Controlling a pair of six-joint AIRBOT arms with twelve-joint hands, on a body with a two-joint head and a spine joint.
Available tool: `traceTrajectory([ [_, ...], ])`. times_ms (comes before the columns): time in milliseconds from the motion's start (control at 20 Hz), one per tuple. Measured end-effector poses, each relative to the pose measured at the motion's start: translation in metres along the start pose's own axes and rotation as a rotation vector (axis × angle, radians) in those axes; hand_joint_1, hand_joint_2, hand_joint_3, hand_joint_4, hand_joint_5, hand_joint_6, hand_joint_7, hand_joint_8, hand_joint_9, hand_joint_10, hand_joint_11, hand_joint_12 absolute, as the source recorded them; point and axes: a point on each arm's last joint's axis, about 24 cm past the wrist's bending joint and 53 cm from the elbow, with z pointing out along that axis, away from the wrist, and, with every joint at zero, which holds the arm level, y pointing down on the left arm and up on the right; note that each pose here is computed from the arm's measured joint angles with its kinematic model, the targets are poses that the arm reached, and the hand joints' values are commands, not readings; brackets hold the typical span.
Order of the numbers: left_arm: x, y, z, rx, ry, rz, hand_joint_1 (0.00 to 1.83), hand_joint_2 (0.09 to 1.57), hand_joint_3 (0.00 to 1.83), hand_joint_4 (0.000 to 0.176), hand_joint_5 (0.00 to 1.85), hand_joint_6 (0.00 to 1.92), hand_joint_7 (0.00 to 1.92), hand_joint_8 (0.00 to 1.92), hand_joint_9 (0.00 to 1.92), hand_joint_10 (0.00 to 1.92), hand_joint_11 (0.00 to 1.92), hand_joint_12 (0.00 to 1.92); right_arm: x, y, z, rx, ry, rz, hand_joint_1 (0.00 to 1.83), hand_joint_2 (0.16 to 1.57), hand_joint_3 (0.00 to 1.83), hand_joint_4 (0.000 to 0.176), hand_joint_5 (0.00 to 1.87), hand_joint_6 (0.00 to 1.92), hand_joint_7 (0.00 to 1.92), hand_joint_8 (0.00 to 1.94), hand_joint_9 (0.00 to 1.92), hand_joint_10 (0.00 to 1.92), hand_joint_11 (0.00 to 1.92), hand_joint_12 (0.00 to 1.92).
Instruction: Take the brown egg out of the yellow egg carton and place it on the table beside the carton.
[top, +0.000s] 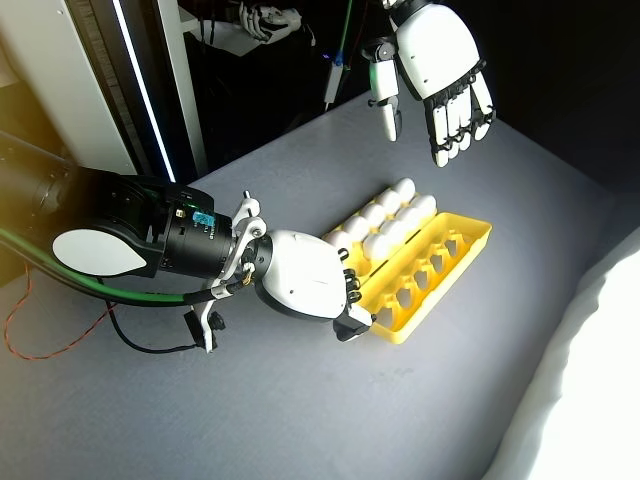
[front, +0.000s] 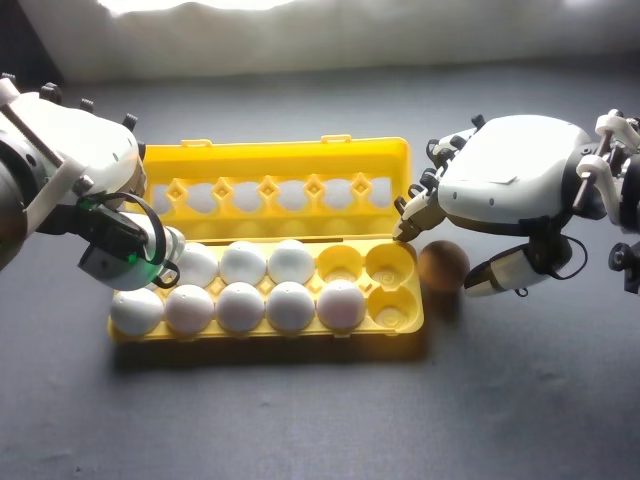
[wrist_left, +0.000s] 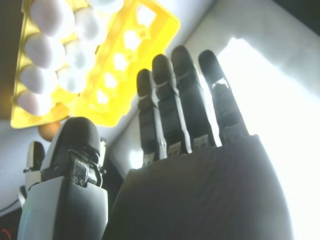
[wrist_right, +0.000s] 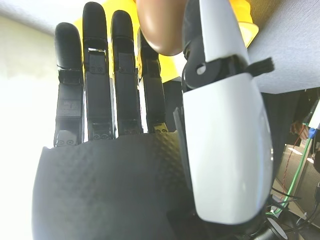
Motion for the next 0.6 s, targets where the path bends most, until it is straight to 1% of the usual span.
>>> traceTrajectory([
  [150,0.0,0.0,0.0,0.0,0.0,0.0,0.18,1.38,0.0,0.0,0.48,0.0,0.53,0.0,0.48,0.0,0.05,0.73,-0.008,0.001,0.0,-0.004,-0.016,0.0,0.99,1.02,0.0,0.0,0.59,0.04,0.7,0.0,0.62,0.31,0.22,1.34],
  [200,0.0,0.0,0.0,0.0,0.0,0.0,0.19,1.38,0.0,0.0,0.48,0.0,0.53,0.0,0.48,0.0,0.04,0.74,-0.008,0.002,0.0,-0.005,-0.018,-0.001,0.98,1.02,0.0,0.0,0.57,0.03,0.68,0.0,0.61,0.31,0.2,1.36],
  [250,0.0,0.0,0.0,0.0,0.0,0.0,0.21,1.38,0.0,0.0,0.48,0.0,0.53,0.0,0.48,0.0,0.03,0.75,-0.009,0.002,0.0,-0.005,-0.019,-0.001,0.98,1.01,0.0,0.0,0.58,0.03,0.69,0.0,0.62,0.32,0.23,1.34],
  [300,0.0,0.0,0.0,0.0,0.0,0.0,0.2,1.38,0.0,0.0,0.45,0.0,0.51,0.0,0.45,0.0,0.01,0.75,-0.008,0.002,0.0,-0.005,-0.019,-0.001,0.96,1.02,0.0,0.0,0.57,0.02,0.69,0.0,0.62,0.32,0.21,1.35],
  [400,0.0,0.0,0.0,0.0,0.0,0.0,0.22,1.37,0.0,0.0,0.48,0.01,0.53,0.01,0.47,0.01,0.03,0.75,-0.01,0.001,0.0,-0.002,-0.02,-0.002,0.95,1.02,0.0,0.0,0.57,0.02,0.69,0.0,0.61,0.32,0.21,1.35],
  [500,0.0,0.0,0.0,0.0,0.0,0.0,0.2,1.37,0.0,0.0,0.49,0.0,0.55,0.0,0.5,0.0,0.07,0.73,-0.019,0.0,-0.001,0.001,-0.034,-0.004,0.93,1.03,0.01,0.0,0.54,0.01,0.67,0.0,0.6,0.32,0.19,1.35],
  [550,0.0,0.0,0.0,0.0,0.0,0.0,0.25,1.36,0.0,0.0,0.51,0.0,0.56,0.01,0.51,0.01,0.09,0.73,-0.025,-0.001,-0.003,0.003,-0.045,-0.005,0.94,1.02,0.0,0.0,0.54,0.01,0.67,0.0,0.6,0.32,0.19,1.35],
  [600,0.0,0.0,0.0,0.0,0.0,0.0,0.25,1.37,0.0,0.0,0.49,0.0,0.54,0.0,0.5,0.0,0.06,0.72,-0.031,-0.001,-0.004,0.005,-0.055,-0.006,0.95,1.02,0.0,0.0,0.54,0.01,0.67,0.0,0.6,0.32,0.19,1.35],
])
